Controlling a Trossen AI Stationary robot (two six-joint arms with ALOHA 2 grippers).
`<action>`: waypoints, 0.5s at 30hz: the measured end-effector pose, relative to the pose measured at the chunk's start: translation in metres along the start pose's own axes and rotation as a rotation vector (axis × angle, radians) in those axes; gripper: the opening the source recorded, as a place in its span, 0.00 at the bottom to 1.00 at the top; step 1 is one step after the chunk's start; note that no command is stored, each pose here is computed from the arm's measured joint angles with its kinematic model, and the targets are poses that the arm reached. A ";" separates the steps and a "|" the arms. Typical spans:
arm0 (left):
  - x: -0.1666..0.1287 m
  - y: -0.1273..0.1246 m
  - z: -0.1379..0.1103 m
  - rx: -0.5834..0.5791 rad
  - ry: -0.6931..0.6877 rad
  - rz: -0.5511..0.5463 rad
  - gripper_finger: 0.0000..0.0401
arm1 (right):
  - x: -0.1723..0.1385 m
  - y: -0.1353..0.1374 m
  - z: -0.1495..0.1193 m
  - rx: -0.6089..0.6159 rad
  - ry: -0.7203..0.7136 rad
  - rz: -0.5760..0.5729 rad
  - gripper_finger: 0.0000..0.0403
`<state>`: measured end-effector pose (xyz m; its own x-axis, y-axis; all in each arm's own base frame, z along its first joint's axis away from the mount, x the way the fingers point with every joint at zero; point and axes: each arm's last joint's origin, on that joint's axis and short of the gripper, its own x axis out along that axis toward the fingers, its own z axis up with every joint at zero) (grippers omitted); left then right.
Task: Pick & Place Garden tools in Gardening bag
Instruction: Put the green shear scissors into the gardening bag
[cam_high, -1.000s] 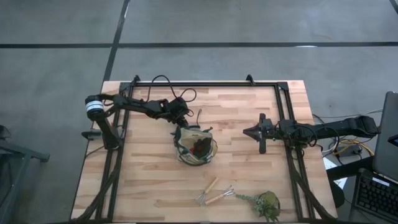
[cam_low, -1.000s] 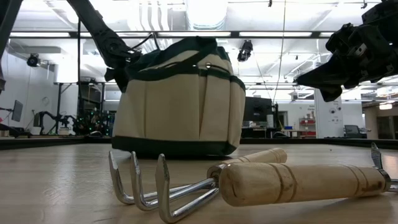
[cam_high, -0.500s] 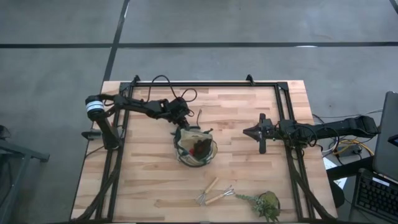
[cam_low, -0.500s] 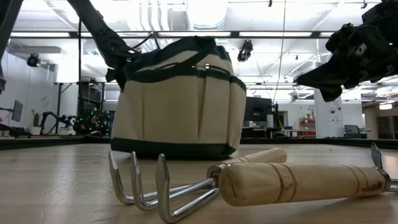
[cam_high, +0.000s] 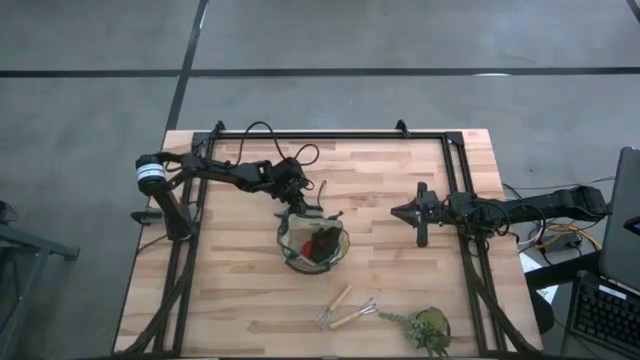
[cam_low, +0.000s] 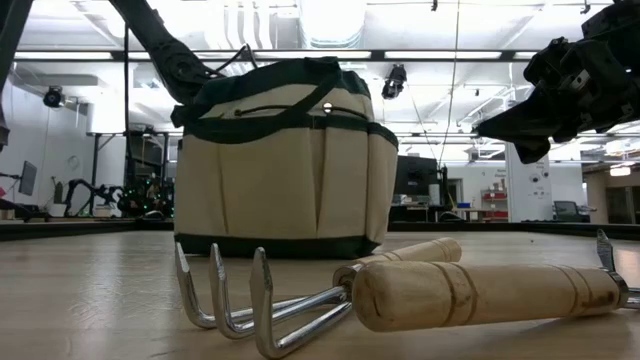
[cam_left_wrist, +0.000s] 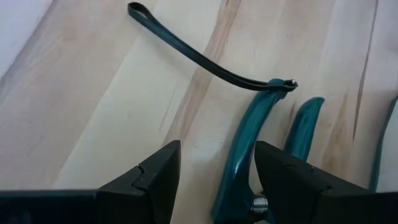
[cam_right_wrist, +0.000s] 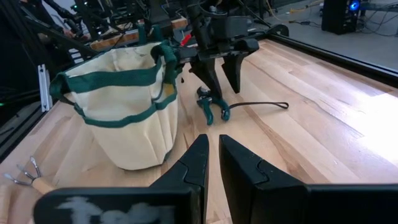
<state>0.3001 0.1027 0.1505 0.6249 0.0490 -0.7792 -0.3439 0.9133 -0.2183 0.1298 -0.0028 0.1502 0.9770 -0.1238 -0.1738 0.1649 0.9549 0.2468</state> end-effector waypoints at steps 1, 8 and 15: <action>0.000 0.000 0.000 0.001 0.000 -0.001 0.52 | 0.000 0.000 0.000 0.000 0.000 0.000 0.08; 0.000 0.000 0.000 0.002 -0.003 -0.001 0.52 | 0.000 0.000 0.000 0.000 0.000 0.000 0.08; 0.000 0.000 0.000 0.014 -0.005 0.022 0.52 | 0.000 0.000 0.000 0.000 0.000 0.000 0.08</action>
<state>0.3001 0.1031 0.1504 0.6208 0.0716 -0.7807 -0.3481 0.9174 -0.1927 0.1298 -0.0027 0.1502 0.9769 -0.1238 -0.1740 0.1649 0.9550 0.2467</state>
